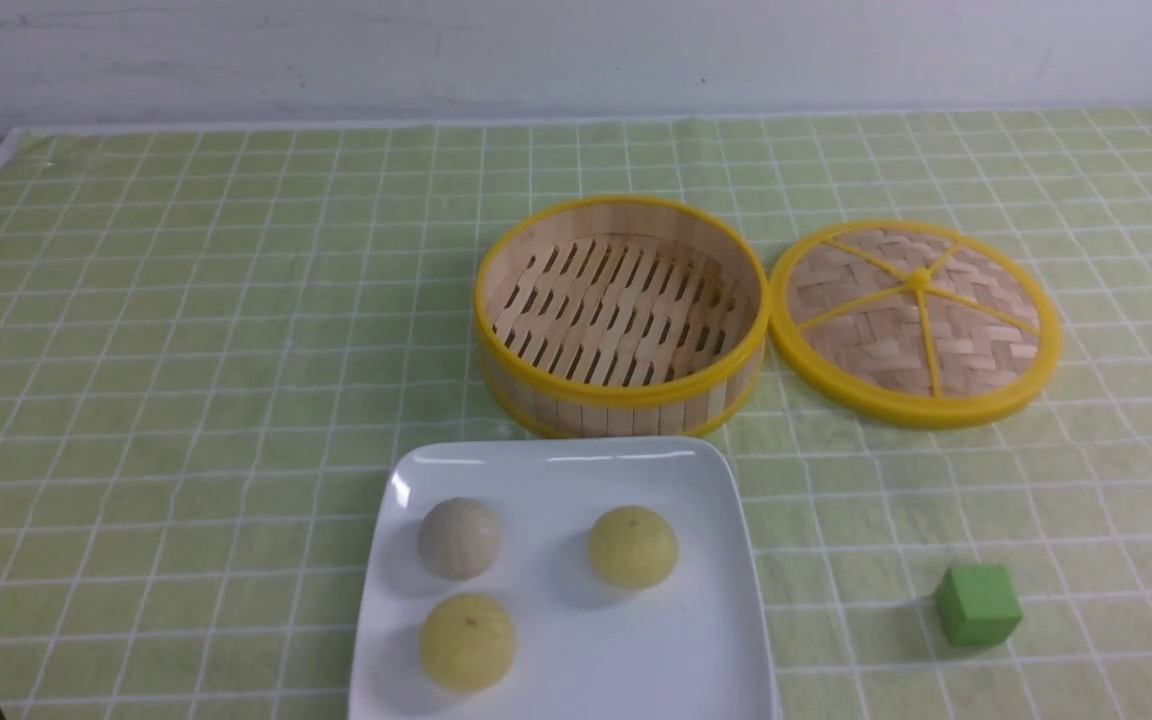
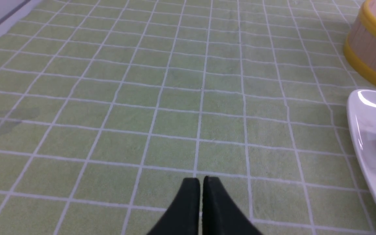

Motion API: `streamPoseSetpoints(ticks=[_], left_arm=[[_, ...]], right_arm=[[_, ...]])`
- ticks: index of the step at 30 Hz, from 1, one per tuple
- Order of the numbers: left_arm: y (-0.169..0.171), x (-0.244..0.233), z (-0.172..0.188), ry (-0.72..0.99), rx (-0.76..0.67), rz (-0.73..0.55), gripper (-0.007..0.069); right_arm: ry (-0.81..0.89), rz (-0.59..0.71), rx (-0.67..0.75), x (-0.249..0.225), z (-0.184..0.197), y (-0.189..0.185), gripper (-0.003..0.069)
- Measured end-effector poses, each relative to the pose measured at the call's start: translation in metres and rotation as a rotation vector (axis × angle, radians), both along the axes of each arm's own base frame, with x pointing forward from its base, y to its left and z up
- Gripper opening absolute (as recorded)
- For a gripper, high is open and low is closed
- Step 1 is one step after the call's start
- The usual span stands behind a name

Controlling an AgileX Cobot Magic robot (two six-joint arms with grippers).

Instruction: Put the steamed buns into the plate on the green tablecloth.

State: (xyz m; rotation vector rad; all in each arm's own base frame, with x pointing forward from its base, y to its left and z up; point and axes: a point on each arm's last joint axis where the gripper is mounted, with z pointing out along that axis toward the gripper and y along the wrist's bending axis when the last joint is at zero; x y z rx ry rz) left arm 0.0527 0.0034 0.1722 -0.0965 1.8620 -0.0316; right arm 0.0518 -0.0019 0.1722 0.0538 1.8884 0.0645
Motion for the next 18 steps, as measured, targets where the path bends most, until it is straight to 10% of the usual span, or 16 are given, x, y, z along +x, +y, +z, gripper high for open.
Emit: streamPoseSetpoints(ticks=[18], left_arm=[[0.0,0.0,0.0,0.0,0.0,0.0,0.0063]], right_arm=[[0.0,0.0,-0.001,0.0,0.0,0.0,0.0148]])
